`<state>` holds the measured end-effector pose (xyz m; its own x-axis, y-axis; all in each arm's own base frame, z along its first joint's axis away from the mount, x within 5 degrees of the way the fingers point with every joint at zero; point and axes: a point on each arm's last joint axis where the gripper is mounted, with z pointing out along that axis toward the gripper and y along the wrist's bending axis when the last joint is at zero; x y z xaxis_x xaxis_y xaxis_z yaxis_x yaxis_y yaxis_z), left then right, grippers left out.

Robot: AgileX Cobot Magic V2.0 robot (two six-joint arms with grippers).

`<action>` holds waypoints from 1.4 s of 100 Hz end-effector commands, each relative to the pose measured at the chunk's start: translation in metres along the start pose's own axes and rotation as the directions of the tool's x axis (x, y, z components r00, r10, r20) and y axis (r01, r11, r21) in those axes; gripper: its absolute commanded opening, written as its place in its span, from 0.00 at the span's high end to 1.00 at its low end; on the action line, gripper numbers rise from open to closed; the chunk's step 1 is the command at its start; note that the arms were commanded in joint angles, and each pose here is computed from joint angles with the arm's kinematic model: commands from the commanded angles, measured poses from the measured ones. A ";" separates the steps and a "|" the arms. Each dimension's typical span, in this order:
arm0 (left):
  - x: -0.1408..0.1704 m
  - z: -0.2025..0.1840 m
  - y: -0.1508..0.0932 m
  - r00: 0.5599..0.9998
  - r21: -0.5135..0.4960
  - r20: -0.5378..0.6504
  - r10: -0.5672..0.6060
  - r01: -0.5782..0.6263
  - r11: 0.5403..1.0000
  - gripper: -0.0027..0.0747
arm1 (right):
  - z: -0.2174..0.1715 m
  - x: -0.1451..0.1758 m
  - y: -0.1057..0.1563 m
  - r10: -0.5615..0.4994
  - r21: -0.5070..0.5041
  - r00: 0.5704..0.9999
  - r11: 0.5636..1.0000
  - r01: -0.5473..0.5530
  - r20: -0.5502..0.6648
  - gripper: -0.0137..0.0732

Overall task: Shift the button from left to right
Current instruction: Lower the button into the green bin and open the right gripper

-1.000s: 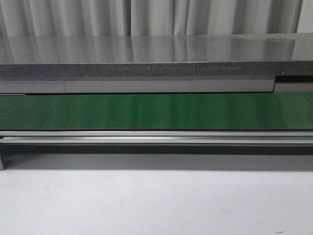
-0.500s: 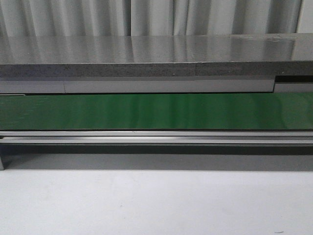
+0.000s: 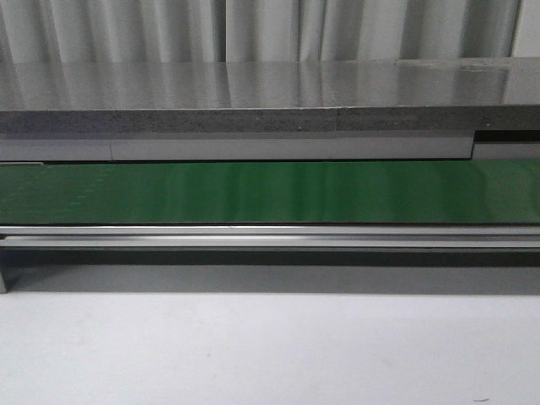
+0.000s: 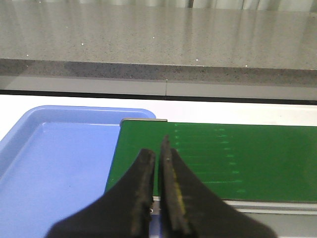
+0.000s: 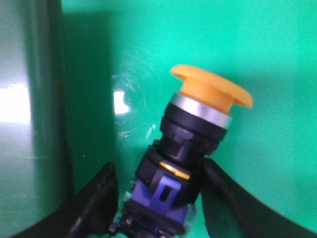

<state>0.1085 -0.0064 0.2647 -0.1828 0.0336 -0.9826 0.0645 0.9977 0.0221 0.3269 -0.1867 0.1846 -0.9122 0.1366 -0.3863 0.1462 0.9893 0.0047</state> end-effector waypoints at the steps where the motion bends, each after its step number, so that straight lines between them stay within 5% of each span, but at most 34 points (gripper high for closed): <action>1: -0.017 -0.001 0.001 0.995 -0.010 0.104 -0.006 0.007 1.000 0.96 | -0.025 -0.015 -0.004 -0.004 0.040 0.994 0.999 -0.001 0.110 0.42; 21: -0.017 -0.001 0.001 0.995 -0.010 0.104 -0.006 0.007 1.000 0.96 | -0.025 -0.016 -0.005 0.001 0.044 0.993 0.999 -0.007 0.118 0.19; 54: -0.017 -0.001 0.001 0.995 -0.010 0.104 -0.006 0.007 1.000 0.96 | -0.064 -0.028 0.002 0.082 0.058 0.956 0.993 -0.102 0.281 0.20; 73: -0.017 -0.001 0.001 0.995 -0.010 0.104 -0.006 0.007 1.000 0.96 | -0.095 -0.043 0.041 0.074 -0.014 0.915 0.997 -0.074 0.397 0.20; 105: -0.017 -0.001 0.001 0.995 -0.010 0.104 -0.006 0.007 1.000 0.96 | -0.149 -0.049 0.132 -0.078 -0.092 0.840 0.984 0.150 0.537 0.20; 140: -0.017 -0.001 0.001 0.995 -0.010 0.104 -0.006 0.007 1.000 0.96 | -0.201 0.006 0.177 -0.129 -0.087 0.704 0.961 0.263 0.699 0.20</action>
<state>0.1085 -0.0064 0.2647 -0.1835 0.0336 -0.9824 0.0646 0.9977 0.0221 0.2930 -0.0046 0.3432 -0.5408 -0.0878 -0.8366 -0.1629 0.9866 0.0017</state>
